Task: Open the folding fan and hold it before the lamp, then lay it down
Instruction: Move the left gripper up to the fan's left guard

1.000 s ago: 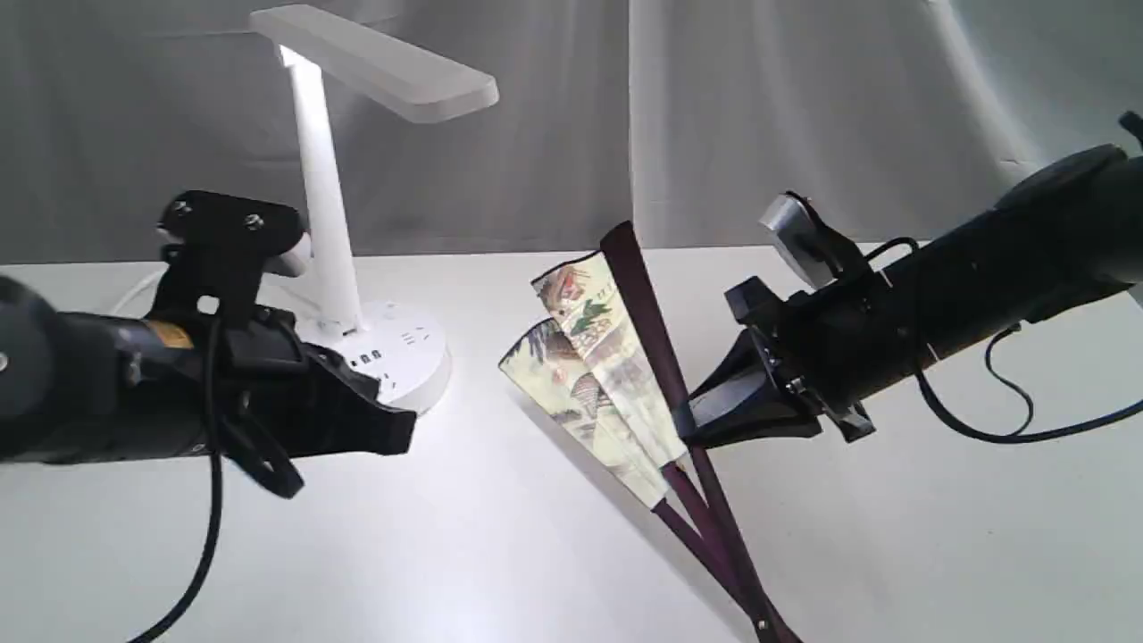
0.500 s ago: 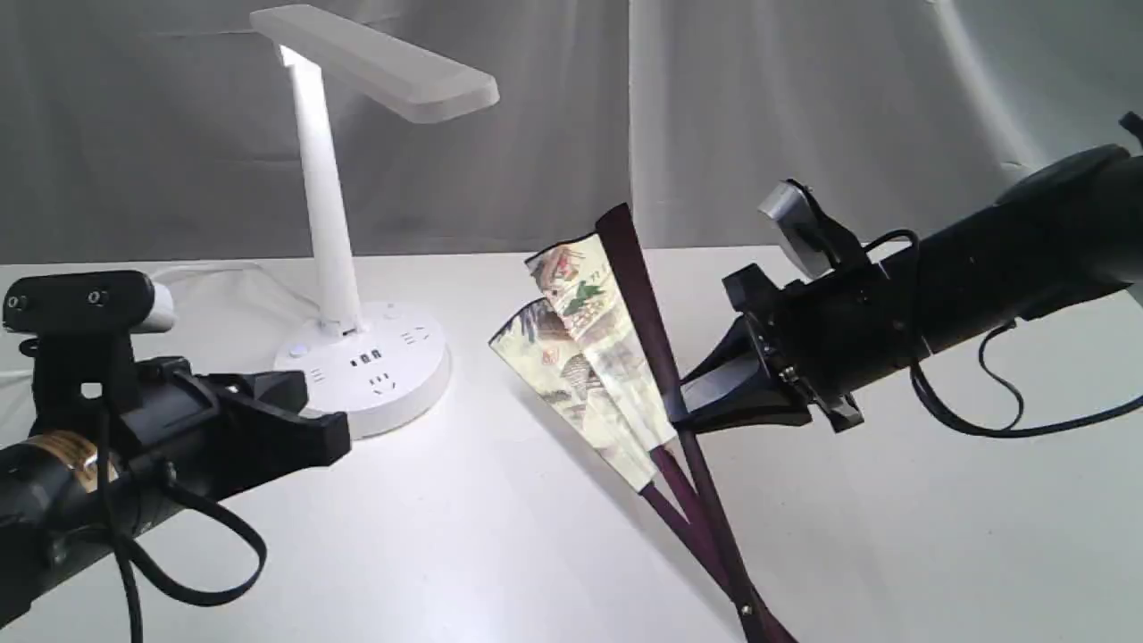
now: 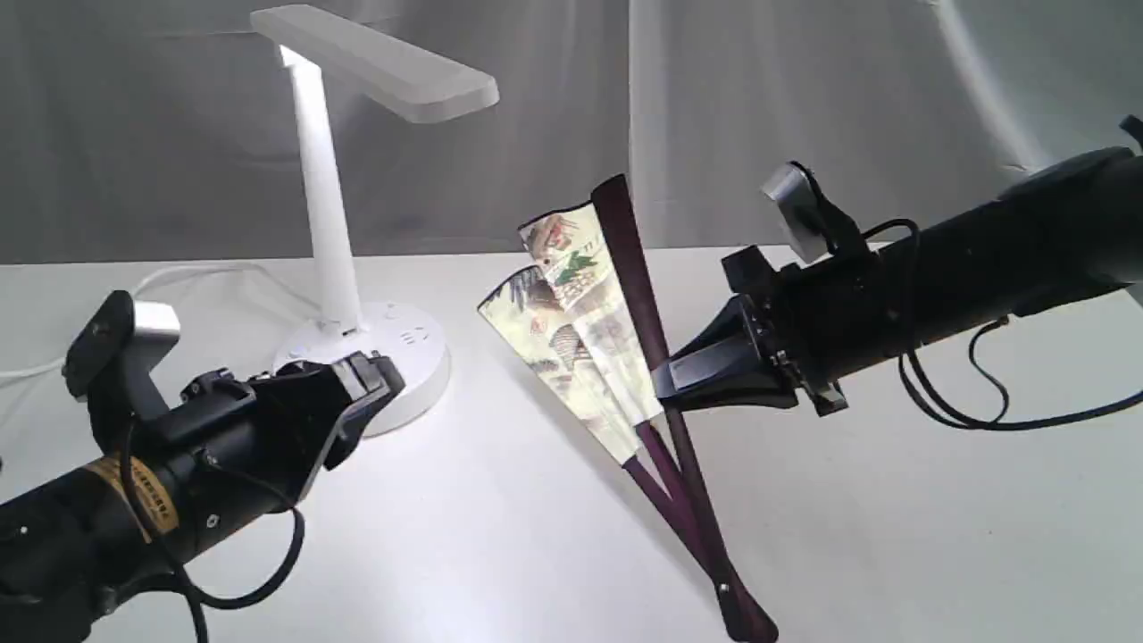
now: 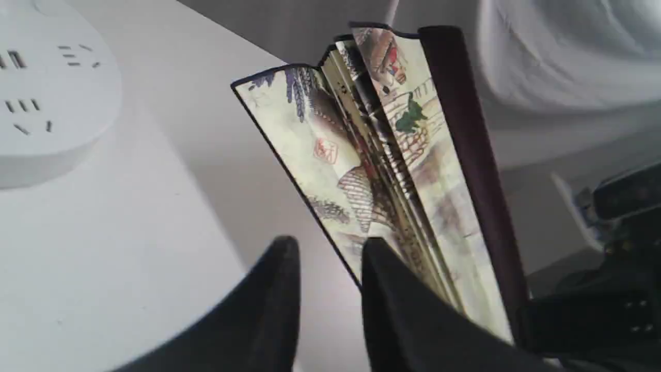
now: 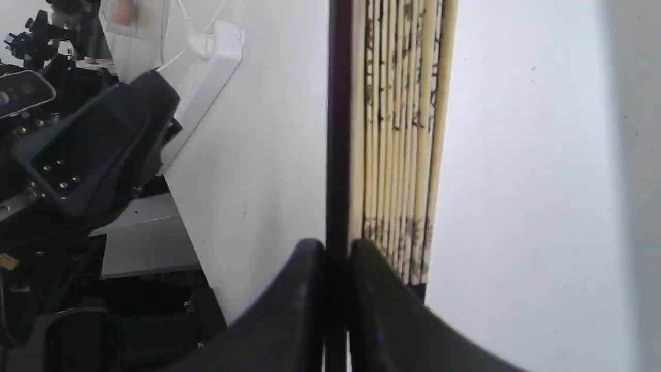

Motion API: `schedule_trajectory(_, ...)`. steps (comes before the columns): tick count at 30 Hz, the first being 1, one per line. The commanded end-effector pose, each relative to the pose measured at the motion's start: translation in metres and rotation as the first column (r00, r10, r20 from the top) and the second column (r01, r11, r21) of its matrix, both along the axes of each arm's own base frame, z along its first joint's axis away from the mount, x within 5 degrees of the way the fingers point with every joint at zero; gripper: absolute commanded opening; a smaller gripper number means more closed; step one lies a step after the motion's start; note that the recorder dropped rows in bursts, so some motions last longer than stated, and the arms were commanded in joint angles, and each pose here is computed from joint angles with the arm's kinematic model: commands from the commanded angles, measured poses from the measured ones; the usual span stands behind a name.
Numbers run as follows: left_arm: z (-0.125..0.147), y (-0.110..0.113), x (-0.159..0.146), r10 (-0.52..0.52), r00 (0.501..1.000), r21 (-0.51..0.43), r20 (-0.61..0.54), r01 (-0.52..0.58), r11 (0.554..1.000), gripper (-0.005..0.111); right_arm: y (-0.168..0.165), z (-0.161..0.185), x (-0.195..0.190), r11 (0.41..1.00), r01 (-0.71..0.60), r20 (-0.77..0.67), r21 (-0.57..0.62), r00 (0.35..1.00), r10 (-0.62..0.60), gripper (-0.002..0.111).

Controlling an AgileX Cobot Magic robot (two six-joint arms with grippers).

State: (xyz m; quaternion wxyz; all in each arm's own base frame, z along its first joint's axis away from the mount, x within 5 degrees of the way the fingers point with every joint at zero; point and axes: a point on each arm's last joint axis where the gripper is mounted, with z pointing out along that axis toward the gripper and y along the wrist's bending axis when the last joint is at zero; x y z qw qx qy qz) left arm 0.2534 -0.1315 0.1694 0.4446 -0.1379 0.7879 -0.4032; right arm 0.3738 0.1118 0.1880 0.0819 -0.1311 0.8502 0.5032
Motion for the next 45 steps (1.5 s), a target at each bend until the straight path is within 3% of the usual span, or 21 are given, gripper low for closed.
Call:
schedule_trajectory(1,-0.008,-0.003,0.003,0.025,0.999,-0.16,-0.046,-0.032,0.987,0.042,-0.001,0.006,0.0,1.0,0.009,0.021,0.025,1.0,-0.009,0.0)
schedule_trajectory(5,-0.021,-0.006,0.007,0.033,0.996,-0.284,-0.088,-0.057,0.957,0.053,-0.001,0.006,0.0,1.0,0.012,0.014,0.024,1.0,-0.012,0.0)
schedule_trajectory(9,-0.034,-0.008,0.01,0.03,0.993,-0.389,-0.11,-0.071,0.918,0.054,0.001,0.008,-0.001,1.0,0.011,0.009,0.025,1.0,-0.011,0.0)
schedule_trajectory(16,-0.061,-0.02,0.023,-0.019,0.98,-0.491,-0.2,-0.083,0.867,0.054,0.01,0.0,-0.014,0.999,-0.004,-0.013,0.053,1.0,0.005,0.0)
schedule_trajectory(23,-0.069,-0.035,0.042,-0.09,0.972,-0.546,-0.219,-0.046,0.837,0.054,0.014,-0.009,-0.023,0.995,0.02,-0.054,0.099,0.998,-0.015,0.0)
schedule_trajectory(32,-0.068,-0.045,0.062,-0.099,0.977,-0.58,-0.187,-0.028,0.814,0.054,0.014,-0.014,-0.028,0.993,0.037,-0.076,0.116,0.997,-0.029,0.0)
schedule_trajectory(45,-0.069,-0.049,0.061,-0.148,0.964,-0.613,-0.222,-0.02,0.79,0.054,0.014,-0.011,-0.024,0.985,0.066,-0.054,0.156,0.997,-0.058,0.0)
